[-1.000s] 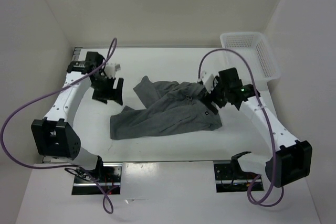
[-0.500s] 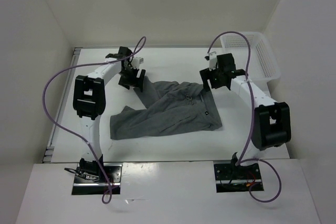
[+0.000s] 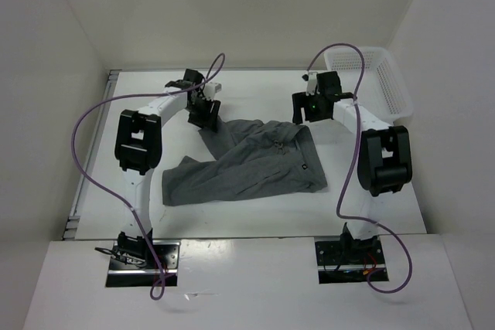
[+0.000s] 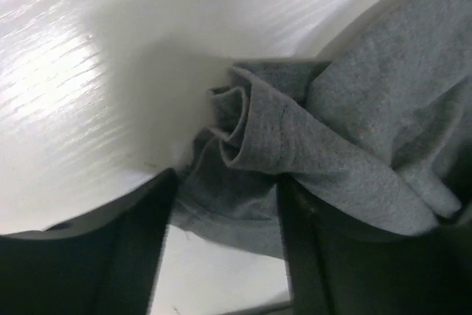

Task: Fold and stack the shorts
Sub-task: Flatten the shorts out

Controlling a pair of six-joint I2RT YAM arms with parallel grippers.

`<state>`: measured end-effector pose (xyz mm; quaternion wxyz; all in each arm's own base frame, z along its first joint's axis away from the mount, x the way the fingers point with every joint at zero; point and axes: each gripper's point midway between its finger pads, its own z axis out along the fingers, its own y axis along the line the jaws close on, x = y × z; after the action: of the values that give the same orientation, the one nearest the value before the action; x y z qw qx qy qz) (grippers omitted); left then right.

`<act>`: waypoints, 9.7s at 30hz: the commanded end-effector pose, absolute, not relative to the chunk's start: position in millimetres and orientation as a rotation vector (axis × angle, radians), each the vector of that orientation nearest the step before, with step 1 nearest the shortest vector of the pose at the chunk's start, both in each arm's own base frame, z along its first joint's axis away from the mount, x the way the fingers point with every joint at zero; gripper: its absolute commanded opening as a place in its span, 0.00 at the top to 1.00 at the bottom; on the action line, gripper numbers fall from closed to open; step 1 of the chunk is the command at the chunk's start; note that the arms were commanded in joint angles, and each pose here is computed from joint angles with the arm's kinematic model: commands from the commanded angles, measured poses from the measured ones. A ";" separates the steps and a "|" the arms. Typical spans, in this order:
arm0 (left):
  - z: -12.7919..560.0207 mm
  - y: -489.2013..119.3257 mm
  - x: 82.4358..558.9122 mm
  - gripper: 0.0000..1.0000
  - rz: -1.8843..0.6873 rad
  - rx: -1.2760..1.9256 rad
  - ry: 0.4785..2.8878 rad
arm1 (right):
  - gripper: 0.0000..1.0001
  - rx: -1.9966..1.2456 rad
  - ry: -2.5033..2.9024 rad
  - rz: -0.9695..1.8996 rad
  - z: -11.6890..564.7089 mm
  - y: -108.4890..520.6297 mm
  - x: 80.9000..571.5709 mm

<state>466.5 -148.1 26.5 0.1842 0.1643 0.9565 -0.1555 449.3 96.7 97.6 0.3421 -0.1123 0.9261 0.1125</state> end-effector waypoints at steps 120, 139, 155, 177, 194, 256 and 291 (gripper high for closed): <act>41.8 -104.6 372.9 0.62 0.103 0.539 2.730 | 1.00 -1.308 2.175 0.009 88.2 190.0 372.7; 267.8 -19.7 425.8 1.00 0.375 0.112 2.226 | 1.00 -0.975 1.929 0.020 268.6 195.9 412.0; 497.1 54.4 265.3 1.00 0.391 -0.250 1.601 | 1.00 -0.610 1.532 0.223 494.1 147.6 326.5; 328.8 -2.7 399.7 1.00 0.284 0.047 2.086 | 1.00 -0.553 1.832 0.218 349.9 147.9 385.5; 114.6 43.2 532.2 1.00 0.188 -0.002 2.492 | 1.00 -0.190 2.141 -0.015 162.6 130.3 578.8; 61.1 -78.8 317.0 0.94 -0.229 0.391 3.026 | 1.00 -0.684 2.422 0.216 55.7 125.7 412.3; 38.5 -75.0 304.7 0.30 -0.408 0.284 3.083 | 1.00 -0.852 2.401 0.226 48.0 121.1 372.2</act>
<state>289.0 -72.5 43.5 -0.0163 0.0903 0.9885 -0.1201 369.2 121.1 35.1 0.2687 -0.3112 0.9073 0.0886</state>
